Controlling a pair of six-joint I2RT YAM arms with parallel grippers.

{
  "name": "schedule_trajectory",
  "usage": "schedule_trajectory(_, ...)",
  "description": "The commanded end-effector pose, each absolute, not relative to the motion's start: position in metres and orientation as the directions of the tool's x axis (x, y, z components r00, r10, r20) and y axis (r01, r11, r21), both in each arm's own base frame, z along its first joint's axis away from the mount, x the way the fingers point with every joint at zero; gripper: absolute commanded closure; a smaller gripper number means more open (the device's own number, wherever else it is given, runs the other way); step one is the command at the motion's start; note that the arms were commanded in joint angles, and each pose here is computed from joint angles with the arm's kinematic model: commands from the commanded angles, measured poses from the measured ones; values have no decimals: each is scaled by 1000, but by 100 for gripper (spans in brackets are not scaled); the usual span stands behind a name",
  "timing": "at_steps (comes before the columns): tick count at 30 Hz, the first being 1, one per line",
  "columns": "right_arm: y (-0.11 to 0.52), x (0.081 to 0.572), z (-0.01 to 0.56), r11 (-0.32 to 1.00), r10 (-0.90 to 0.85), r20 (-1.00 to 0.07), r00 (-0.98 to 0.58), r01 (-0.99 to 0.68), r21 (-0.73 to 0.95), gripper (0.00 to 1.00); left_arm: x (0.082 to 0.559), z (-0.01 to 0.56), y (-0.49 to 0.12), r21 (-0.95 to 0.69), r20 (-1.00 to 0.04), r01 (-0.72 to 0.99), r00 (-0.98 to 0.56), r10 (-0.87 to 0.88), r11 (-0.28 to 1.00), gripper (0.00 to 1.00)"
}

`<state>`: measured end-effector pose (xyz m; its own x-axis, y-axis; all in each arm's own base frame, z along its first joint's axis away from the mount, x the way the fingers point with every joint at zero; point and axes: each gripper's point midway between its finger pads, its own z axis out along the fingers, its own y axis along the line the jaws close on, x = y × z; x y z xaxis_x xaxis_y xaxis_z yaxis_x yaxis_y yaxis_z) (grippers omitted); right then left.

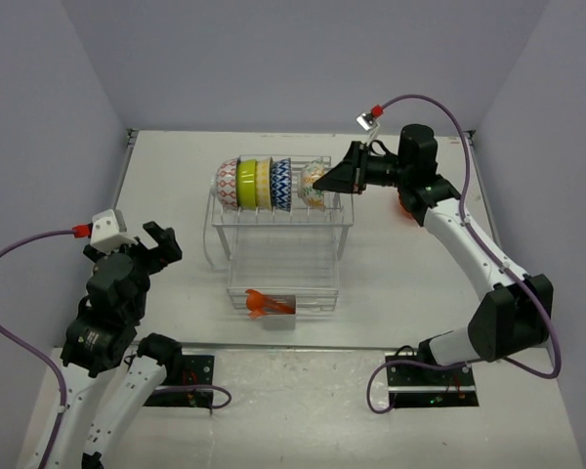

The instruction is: Unload the bowls from the dish rack

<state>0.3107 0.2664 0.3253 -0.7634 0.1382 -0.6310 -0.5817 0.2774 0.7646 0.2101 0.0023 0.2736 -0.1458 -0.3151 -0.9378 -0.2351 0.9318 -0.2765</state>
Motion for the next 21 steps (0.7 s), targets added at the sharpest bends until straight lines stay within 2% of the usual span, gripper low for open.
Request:
schedule_trajectory(1, 272, 314, 324, 239, 133, -628, -766, -591, 771, 74, 214, 279, 2, -278, -944, -222, -119, -308, 935, 0)
schedule_trajectory(5, 275, 313, 327, 195, 127, -617, -777, -590, 784, 82, 214, 279, 2, -280, -944, -222, -114, -310, 934, 0)
schedule_trajectory(6, 275, 313, 329, 185, 132, -623, -771, -598, 780, 88, 213, 280, 2, -281, -944, -222, -111, -311, 934, 0)
schedule_trajectory(10, 275, 311, 332, 180, 140, -620, -772, -596, 782, 100, 213, 280, 2, -281, -944, -220, -112, -311, 934, 0)
schedule_trajectory(21, 265, 297, 376, 161, 206, -679, -705, -660, 734, 100, 212, 280, 2, -285, -943, -219, -108, -314, 933, 0)
